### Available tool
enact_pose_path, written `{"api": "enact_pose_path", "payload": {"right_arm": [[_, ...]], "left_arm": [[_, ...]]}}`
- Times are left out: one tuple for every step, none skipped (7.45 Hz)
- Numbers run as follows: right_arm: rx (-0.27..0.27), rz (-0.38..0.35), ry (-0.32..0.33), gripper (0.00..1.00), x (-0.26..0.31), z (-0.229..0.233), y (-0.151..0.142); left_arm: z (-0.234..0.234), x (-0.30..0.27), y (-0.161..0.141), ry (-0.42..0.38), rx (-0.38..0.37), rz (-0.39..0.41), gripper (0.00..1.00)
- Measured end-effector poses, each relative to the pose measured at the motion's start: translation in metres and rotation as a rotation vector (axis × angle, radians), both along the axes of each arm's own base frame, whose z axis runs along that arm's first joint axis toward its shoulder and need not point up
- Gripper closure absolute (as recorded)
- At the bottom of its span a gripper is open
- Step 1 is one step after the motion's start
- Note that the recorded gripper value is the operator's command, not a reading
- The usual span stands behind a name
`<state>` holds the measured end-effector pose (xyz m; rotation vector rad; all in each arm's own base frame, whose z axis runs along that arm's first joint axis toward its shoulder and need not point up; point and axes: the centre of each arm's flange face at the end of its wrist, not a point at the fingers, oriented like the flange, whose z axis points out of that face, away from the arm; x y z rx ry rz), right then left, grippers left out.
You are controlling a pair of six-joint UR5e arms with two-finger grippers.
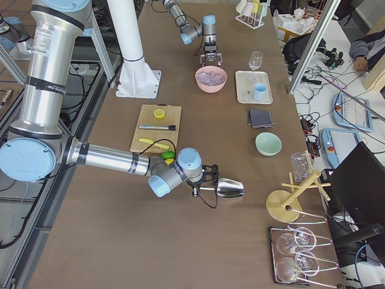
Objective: Put ice in cup with scoop
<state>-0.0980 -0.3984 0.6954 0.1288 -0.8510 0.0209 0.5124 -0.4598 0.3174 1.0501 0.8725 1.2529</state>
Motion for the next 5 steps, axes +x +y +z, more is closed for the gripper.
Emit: {"api": "enact_pose_path", "payload": {"right_arm": [[0.02, -0.03, -0.013, 1.0, 0.0, -0.017, -0.001], [0.035, -0.049, -0.014, 1.0, 0.003, -0.045, 0.002], [0.081, -0.092, 0.007, 1.0, 0.013, -0.072, 0.004], [0.157, -0.159, 0.033, 1.0, 0.026, -0.099, 0.003], [0.244, -0.241, 0.066, 1.0, 0.037, -0.123, 0.001]], "left_arm": [[0.0, 0.0, -0.001, 0.001, -0.003, -0.003, 0.01], [-0.001, 0.0, -0.001, 0.004, -0.011, -0.005, 0.01], [-0.001, 0.0, -0.001, 0.009, -0.036, -0.013, 0.01], [-0.001, 0.001, 0.0, 0.012, -0.053, -0.016, 0.01], [-0.002, 0.001, 0.001, 0.014, -0.059, -0.017, 0.01]]}}
